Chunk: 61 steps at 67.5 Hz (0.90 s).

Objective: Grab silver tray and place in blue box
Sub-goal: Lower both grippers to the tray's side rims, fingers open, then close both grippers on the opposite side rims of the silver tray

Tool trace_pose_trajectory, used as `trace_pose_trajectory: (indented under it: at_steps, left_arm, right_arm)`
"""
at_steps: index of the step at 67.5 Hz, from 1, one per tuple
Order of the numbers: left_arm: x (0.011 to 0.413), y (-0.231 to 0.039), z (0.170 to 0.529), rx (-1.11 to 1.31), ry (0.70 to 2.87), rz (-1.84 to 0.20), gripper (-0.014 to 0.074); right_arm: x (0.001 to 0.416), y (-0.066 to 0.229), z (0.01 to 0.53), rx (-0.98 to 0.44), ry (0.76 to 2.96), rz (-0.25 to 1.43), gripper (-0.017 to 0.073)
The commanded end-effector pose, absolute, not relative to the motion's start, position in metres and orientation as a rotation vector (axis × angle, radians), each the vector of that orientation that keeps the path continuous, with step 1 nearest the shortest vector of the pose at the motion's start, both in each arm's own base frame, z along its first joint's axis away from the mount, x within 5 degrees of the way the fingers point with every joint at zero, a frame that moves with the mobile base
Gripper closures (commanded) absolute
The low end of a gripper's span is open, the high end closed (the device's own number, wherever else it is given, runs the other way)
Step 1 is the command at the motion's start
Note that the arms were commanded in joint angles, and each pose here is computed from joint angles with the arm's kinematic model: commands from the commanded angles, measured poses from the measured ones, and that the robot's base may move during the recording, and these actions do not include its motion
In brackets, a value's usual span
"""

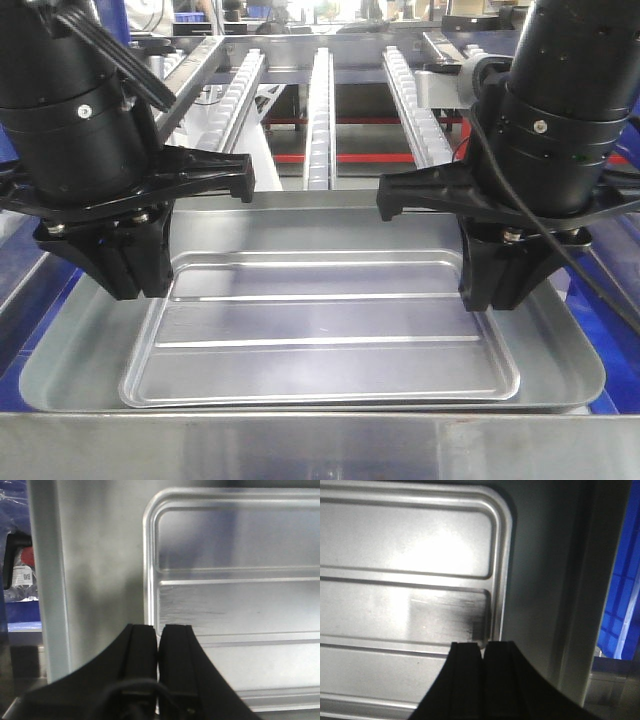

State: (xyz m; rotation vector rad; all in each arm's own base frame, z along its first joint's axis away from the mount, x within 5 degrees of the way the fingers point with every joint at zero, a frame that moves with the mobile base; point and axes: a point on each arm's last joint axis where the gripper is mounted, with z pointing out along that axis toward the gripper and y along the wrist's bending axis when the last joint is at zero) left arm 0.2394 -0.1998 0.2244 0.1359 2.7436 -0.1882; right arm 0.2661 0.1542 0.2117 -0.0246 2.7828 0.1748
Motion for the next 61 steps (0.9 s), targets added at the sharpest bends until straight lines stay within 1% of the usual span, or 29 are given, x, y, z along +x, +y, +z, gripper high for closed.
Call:
trace_pose_trajectory:
  at_steps: [1, 13, 24, 27, 30, 34, 35, 38, 39, 41, 45, 48, 61]
  left_arm:
    - [0.240, -0.203, 0.243, 0.132, 2.680, -0.247, 0.0599]
    - [0.241, -0.204, 0.237, 0.134, 2.699, -0.229, 0.0600]
    - [0.244, -0.209, 0.230, 0.123, 2.708, -0.252, 0.0599]
    - [0.244, -0.209, 0.229, 0.120, 2.714, -0.252, 0.0599]
    - [0.244, -0.209, 0.228, 0.120, 2.717, -0.248, 0.0598]
    - [0.244, -0.209, 0.228, 0.120, 2.717, -0.248, 0.0553]
    - [0.244, -0.209, 0.228, 0.120, 2.717, -0.248, 0.0544]
    - [0.244, -0.209, 0.228, 0.120, 2.717, -0.248, 0.0466]
    - [0.244, -0.209, 0.228, 0.120, 2.717, -0.248, 0.0454]
    - [0.244, -0.209, 0.228, 0.120, 2.717, -0.248, 0.0395]
    - [0.244, -0.209, 0.229, 0.122, 2.716, -0.247, 0.0335]
    - [0.244, -0.208, 0.229, 0.131, 2.710, -0.237, 0.0321]
    - [0.247, -0.208, 0.228, 0.147, 2.695, -0.228, 0.0345]
  right_arm:
    - [0.268, 0.156, 0.230, -0.028, 2.701, 0.232, 0.0503]
    - [0.269, 0.156, 0.230, -0.028, 2.699, 0.233, 0.0503]
    - [0.270, 0.157, 0.231, -0.031, 2.679, 0.249, 0.0498]
    - [0.270, 0.157, 0.231, -0.031, 2.677, 0.250, 0.0476]
    - [0.270, 0.157, 0.231, -0.031, 2.677, 0.250, 0.0432]
    - [0.270, 0.157, 0.231, -0.031, 2.676, 0.251, 0.0342]
    - [0.270, 0.157, 0.231, -0.031, 2.676, 0.251, 0.0331]
    - [0.271, 0.157, 0.232, -0.030, 2.672, 0.254, 0.0275]
    - [0.271, 0.157, 0.232, -0.028, 2.671, 0.255, 0.0253]
    - [0.271, 0.157, 0.232, -0.027, 2.670, 0.255, 0.0237]
    - [0.272, 0.156, 0.232, -0.021, 2.666, 0.257, 0.0219]
    - [0.273, 0.155, 0.232, -0.016, 2.663, 0.257, 0.0220]
    - [0.277, 0.148, 0.232, 0.018, 2.656, 0.253, 0.0220]
